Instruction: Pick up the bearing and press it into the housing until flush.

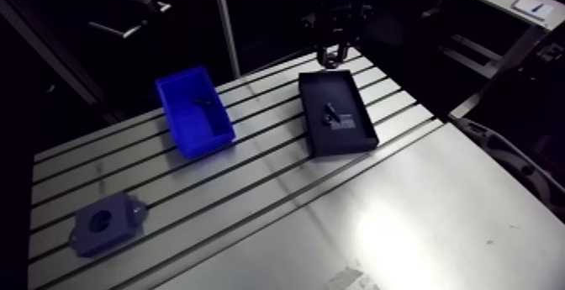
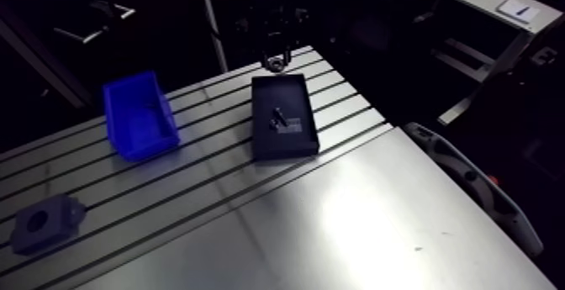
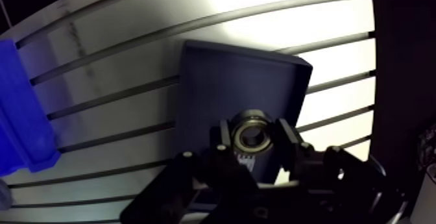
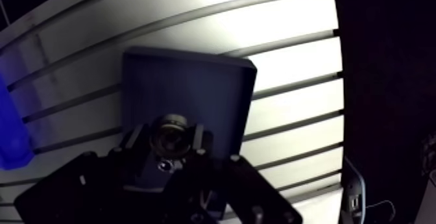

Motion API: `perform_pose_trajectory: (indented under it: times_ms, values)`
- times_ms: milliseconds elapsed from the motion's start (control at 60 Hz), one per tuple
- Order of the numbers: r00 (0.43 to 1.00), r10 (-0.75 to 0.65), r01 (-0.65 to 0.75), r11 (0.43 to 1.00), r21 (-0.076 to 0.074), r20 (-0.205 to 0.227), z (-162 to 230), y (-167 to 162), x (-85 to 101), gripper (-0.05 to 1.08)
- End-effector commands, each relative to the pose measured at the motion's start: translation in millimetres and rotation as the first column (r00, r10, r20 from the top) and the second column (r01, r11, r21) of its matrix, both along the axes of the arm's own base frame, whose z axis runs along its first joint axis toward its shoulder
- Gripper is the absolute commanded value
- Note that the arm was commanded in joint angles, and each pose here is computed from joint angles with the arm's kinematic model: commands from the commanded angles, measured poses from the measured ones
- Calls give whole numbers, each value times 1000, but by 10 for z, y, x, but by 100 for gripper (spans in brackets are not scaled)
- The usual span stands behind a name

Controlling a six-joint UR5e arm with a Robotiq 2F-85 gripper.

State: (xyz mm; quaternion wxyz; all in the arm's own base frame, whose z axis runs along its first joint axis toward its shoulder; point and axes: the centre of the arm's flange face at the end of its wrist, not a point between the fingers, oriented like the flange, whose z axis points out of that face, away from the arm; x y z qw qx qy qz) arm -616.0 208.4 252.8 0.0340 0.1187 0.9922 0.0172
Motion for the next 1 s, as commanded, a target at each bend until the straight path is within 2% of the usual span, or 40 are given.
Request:
perform_pose_trajectory:
  times_ms: [17, 117, 250, 417, 517, 550, 583, 600, 867, 1000]
  values:
    - [998, 55, -55, 998, 10, -22, 425, -297, 17, 76]
    - [996, 89, -89, 996, 14, -27, 541, -585, -27, 78]
    - [993, 109, -109, 994, 16, -40, 795, -913, 16, 79]
    - [984, 168, -167, 986, 23, -57, 1066, -1524, 30, 79]
    - [982, 182, -182, 983, 17, -49, 1071, -1678, 31, 79]
    - [979, 198, -197, 980, 16, -48, 1086, -1793, 21, 79]
    - [972, 229, -229, 973, 15, -46, 1104, -2044, 5, 80]
    - [972, 229, -229, 973, 15, -46, 1104, -2044, 5, 80]
    - [963, 264, -263, 965, 21, -52, 1214, -2815, -115, 80]
    - [958, 281, -280, 960, 23, -57, 1226, -3070, -136, 80]
